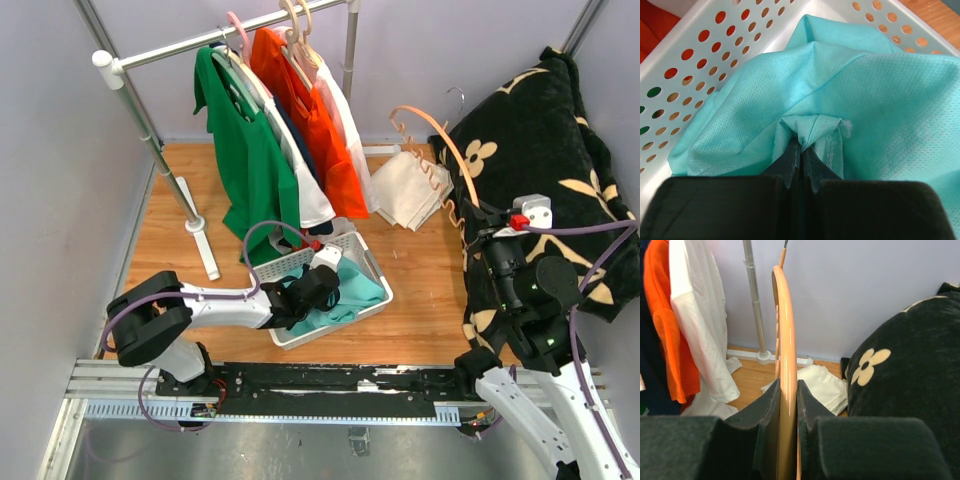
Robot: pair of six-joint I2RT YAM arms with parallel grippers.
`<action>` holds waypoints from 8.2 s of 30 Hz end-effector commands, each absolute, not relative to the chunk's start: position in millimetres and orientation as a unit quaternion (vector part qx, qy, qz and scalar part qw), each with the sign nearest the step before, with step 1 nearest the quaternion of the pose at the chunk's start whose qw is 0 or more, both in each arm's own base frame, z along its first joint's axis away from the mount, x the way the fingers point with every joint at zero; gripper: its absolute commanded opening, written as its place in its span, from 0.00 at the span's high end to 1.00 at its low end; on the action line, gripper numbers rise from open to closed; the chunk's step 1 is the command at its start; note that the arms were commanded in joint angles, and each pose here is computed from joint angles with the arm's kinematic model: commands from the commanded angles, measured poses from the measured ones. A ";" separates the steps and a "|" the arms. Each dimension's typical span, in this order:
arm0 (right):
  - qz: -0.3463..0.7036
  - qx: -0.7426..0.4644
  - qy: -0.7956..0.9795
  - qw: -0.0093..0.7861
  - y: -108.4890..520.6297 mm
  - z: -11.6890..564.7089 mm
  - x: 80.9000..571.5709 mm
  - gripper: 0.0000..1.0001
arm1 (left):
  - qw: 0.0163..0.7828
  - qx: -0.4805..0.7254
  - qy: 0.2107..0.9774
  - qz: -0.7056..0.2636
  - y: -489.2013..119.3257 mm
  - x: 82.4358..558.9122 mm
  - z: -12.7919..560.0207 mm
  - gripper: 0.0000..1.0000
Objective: Remove the t-shirt from the hanger
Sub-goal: Place the T-shirt in the bin, then place the hanger on the clothesline, then pick up the hanger from the clothesline.
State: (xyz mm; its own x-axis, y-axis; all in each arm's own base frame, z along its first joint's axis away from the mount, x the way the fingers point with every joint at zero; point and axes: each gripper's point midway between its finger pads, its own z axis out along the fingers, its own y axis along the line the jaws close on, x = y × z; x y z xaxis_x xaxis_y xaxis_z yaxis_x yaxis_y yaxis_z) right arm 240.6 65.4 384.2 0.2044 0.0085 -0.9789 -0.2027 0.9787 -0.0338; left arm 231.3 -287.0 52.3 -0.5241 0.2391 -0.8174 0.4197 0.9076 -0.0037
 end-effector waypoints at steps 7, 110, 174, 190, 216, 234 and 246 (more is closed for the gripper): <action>0.118 -0.107 0.567 0.808 89.4 438.9 240.6 0.99 | 0.489 0.153 0.850 -0.120 -281.4 233.7 101.3 0.33; 0.235 -0.242 0.508 0.793 261.3 514.9 382.0 0.41 | 0.665 0.014 0.685 -0.297 -181.7 200.1 299.0 0.08; 0.196 -0.135 0.470 0.850 268.4 548.3 413.4 0.99 | 0.669 0.005 0.679 -0.302 -176.5 198.6 299.6 0.07; 0.201 -0.139 0.454 0.857 250.9 555.8 383.6 0.99 | 0.679 0.003 0.666 -0.308 -179.5 200.4 318.5 0.07; 0.199 -0.176 0.385 0.884 156.6 547.7 225.8 0.99 | 0.767 0.074 0.565 -0.295 -260.3 236.8 475.4 0.05; 0.184 -0.182 0.375 0.890 109.5 517.6 161.3 0.99 | 0.783 0.142 0.513 -0.321 -327.9 292.9 533.0 0.07; 0.203 -0.188 0.383 0.881 114.0 510.2 158.6 0.99 | 0.793 0.141 0.508 -0.304 -348.9 327.9 548.0 0.08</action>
State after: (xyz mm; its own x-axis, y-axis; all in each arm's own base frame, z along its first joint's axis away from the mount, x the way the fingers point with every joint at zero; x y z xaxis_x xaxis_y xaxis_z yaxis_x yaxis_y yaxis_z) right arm 178.2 118.6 487.0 0.5648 0.1481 -0.8118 -0.4829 0.8570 -0.1796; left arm 314.0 -354.5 532.4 0.2539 -0.3377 -0.9063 0.6493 0.7540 -0.0991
